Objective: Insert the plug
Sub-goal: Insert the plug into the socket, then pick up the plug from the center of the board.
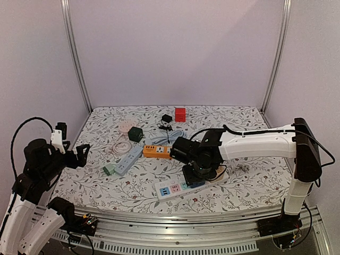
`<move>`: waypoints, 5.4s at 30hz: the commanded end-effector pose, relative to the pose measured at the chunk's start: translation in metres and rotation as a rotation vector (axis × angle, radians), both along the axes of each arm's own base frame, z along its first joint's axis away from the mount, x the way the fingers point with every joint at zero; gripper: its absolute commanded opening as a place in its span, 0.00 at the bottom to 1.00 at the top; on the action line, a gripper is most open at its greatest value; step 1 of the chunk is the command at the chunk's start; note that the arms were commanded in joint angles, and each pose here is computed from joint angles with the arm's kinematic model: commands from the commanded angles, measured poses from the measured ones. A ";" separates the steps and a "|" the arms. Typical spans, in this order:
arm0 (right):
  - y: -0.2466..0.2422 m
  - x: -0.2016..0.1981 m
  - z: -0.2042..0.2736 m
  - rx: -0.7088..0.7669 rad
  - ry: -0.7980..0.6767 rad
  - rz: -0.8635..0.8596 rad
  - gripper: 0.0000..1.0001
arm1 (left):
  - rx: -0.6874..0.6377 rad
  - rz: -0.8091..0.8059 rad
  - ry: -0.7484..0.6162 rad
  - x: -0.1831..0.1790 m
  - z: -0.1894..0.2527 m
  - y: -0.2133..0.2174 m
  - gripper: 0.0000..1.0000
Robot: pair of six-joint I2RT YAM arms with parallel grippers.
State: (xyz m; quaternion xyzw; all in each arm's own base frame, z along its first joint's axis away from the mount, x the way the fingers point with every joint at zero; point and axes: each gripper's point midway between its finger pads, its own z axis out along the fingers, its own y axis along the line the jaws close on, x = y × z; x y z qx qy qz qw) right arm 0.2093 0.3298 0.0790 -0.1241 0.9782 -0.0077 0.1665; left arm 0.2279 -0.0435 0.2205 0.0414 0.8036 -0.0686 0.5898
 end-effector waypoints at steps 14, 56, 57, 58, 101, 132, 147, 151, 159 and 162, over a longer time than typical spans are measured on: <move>-0.037 -0.024 -0.052 -0.143 0.126 -0.029 0.00 | -0.006 0.010 -0.005 0.002 -0.003 0.002 0.98; 0.004 0.014 0.098 0.027 -0.064 0.228 0.81 | 0.001 0.018 0.022 0.006 -0.008 0.005 0.98; 0.001 0.019 0.103 0.032 -0.082 0.220 0.81 | 0.003 0.016 0.026 0.007 -0.009 0.005 0.97; -0.003 0.025 0.109 0.039 -0.100 0.207 0.81 | 0.005 0.013 0.034 0.007 -0.010 0.005 0.97; -0.058 0.111 0.086 0.142 -0.258 0.040 0.99 | 0.516 -0.456 0.767 0.258 -0.169 -0.161 0.78; -0.053 0.110 0.074 0.129 -0.227 0.067 0.99 | 0.464 -0.467 0.770 0.262 -0.183 -0.148 0.56; -0.055 0.113 0.104 0.160 -0.290 0.075 0.99 | 0.668 -0.557 0.414 0.240 -0.038 -0.156 0.00; -0.052 0.113 0.136 0.215 -0.349 0.108 0.99 | 0.808 -0.571 0.292 0.214 0.030 -0.149 0.00; -0.041 0.105 0.210 0.408 -0.496 0.191 0.99 | 1.057 -0.741 -0.217 0.114 0.155 -0.170 0.00; -0.039 0.097 0.234 0.490 -0.546 0.213 0.97 | 1.228 -0.824 -0.645 0.053 0.190 -0.196 0.00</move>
